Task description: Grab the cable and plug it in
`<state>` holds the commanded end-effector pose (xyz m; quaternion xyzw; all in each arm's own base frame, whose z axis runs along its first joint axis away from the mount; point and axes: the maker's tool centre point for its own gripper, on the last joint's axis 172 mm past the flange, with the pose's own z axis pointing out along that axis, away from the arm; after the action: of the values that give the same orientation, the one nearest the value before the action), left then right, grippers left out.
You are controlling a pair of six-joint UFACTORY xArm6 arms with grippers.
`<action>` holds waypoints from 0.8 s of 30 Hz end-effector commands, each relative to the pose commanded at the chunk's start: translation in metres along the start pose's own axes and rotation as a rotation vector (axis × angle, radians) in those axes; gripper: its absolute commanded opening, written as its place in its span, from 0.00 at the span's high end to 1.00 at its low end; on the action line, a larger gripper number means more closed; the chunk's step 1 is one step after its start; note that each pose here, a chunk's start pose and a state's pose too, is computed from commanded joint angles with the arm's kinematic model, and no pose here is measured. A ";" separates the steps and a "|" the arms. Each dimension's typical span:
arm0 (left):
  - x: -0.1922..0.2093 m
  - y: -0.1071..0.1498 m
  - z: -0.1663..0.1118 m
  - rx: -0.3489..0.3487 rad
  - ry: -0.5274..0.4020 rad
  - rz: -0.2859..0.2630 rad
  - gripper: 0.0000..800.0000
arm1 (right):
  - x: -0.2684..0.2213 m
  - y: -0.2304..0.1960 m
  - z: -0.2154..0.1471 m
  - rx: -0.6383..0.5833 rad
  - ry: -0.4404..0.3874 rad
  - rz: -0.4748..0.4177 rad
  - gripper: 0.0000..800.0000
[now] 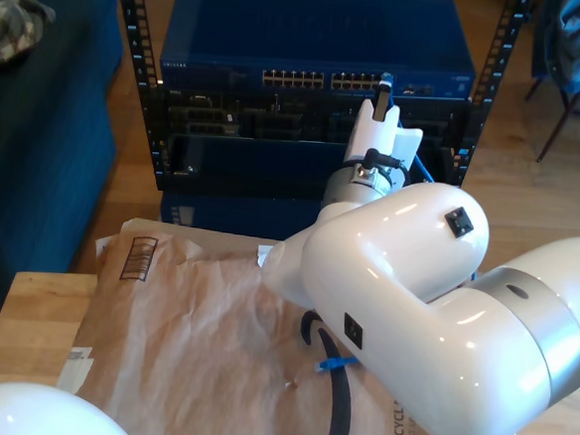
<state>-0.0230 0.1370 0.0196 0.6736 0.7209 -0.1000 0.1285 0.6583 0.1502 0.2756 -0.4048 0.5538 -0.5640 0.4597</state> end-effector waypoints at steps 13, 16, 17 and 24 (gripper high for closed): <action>0.000 0.000 0.000 0.000 0.000 0.000 0.00 | 0.000 0.003 0.001 -0.002 0.002 -0.004 1.00; 0.000 0.000 0.000 0.000 0.000 0.000 0.00 | 0.002 0.005 0.001 -0.005 0.004 -0.008 1.00; 0.000 0.000 0.000 -0.001 0.000 -0.001 0.00 | 0.002 0.005 0.001 -0.005 0.004 -0.008 1.00; 0.000 0.000 0.000 0.000 0.000 0.000 0.00 | 0.001 0.004 0.001 -0.003 0.003 -0.005 1.00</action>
<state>-0.0230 0.1370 0.0196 0.6736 0.7209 -0.1000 0.1285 0.6595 0.1486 0.2716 -0.4060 0.5544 -0.5649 0.4569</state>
